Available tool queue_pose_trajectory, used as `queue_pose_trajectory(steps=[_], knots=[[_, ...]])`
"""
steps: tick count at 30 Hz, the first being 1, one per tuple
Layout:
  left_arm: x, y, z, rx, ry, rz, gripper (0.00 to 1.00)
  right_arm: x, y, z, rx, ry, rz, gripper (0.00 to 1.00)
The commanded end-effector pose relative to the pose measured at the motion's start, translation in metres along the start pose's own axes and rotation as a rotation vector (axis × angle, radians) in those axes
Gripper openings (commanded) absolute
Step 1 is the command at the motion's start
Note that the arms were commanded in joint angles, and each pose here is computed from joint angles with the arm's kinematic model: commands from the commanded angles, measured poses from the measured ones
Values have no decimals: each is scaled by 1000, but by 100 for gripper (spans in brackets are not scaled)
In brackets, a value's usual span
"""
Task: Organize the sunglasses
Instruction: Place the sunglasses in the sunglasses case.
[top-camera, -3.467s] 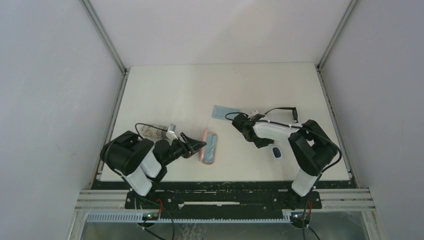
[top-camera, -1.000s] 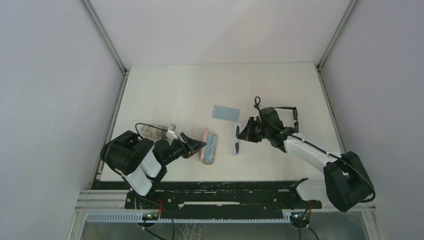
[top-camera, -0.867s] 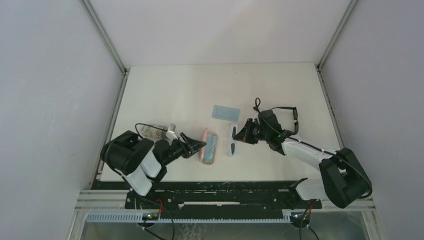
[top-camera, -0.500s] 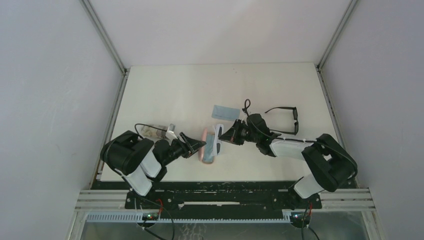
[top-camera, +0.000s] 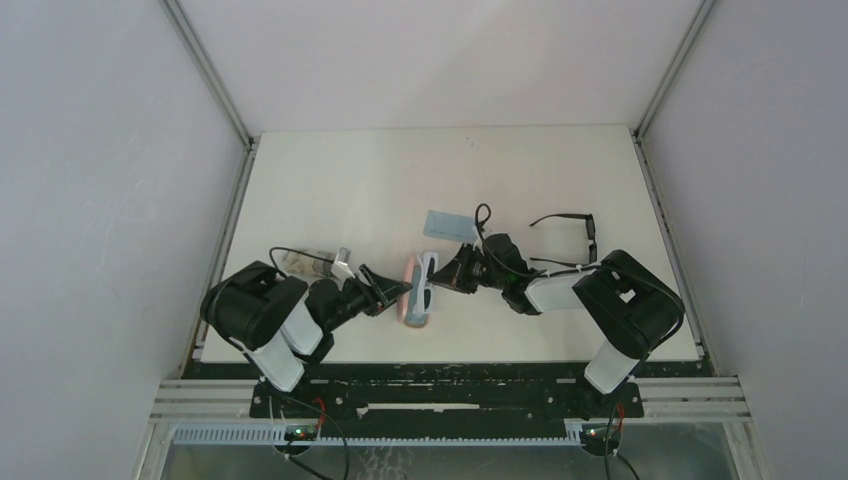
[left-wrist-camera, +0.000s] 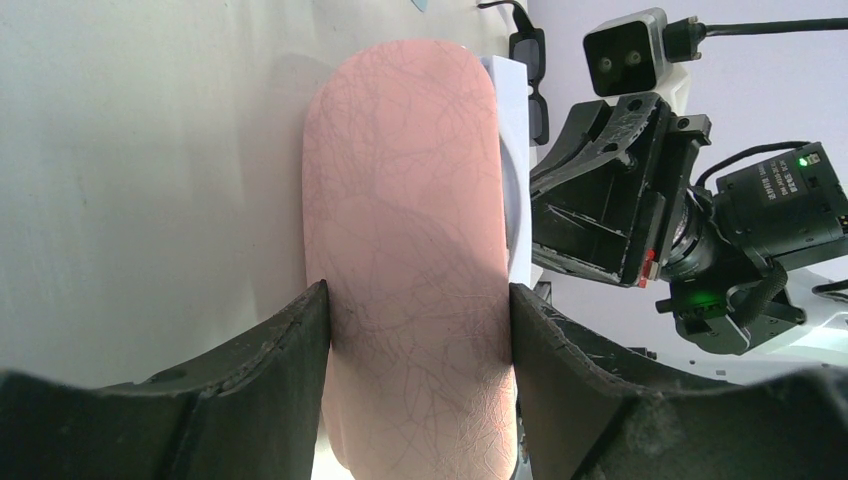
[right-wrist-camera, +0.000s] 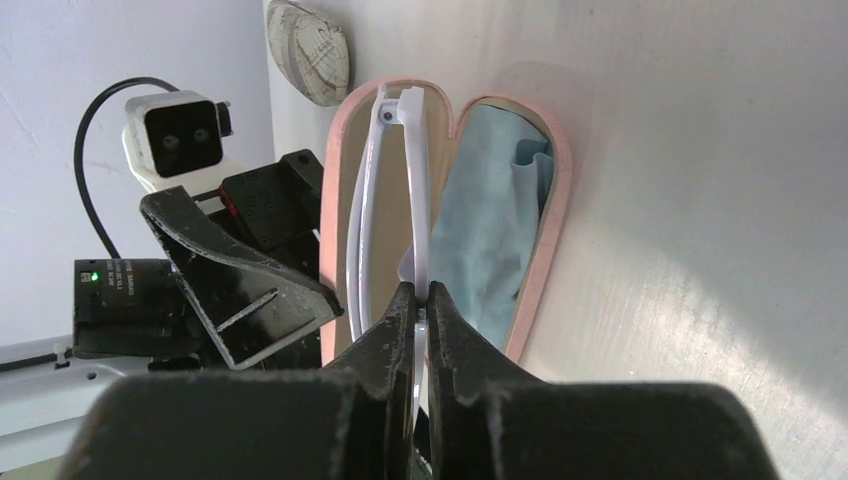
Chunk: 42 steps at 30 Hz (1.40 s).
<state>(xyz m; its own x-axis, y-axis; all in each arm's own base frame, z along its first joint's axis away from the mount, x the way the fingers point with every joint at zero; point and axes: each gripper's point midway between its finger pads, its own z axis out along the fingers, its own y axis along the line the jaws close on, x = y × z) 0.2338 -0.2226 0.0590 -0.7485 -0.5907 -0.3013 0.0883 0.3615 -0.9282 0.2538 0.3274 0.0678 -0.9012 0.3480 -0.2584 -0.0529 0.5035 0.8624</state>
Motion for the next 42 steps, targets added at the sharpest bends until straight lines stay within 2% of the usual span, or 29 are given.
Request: queue_pose_trajectory(steps=[1, 16, 28, 42], knots=[[-12, -21, 3, 79, -36, 25, 8, -10, 16, 6, -47, -39, -25, 0], [-11, -19, 3, 72, -32, 24, 8, 2, 13, 20, -23, 17, -31, 0], [-11, -20, 4, 74, -31, 23, 8, 4, 4, 27, 32, -4, -5, 0], [-10, -20, 4, 78, -23, 23, 8, 12, -1, 41, 34, 40, 1, 0]])
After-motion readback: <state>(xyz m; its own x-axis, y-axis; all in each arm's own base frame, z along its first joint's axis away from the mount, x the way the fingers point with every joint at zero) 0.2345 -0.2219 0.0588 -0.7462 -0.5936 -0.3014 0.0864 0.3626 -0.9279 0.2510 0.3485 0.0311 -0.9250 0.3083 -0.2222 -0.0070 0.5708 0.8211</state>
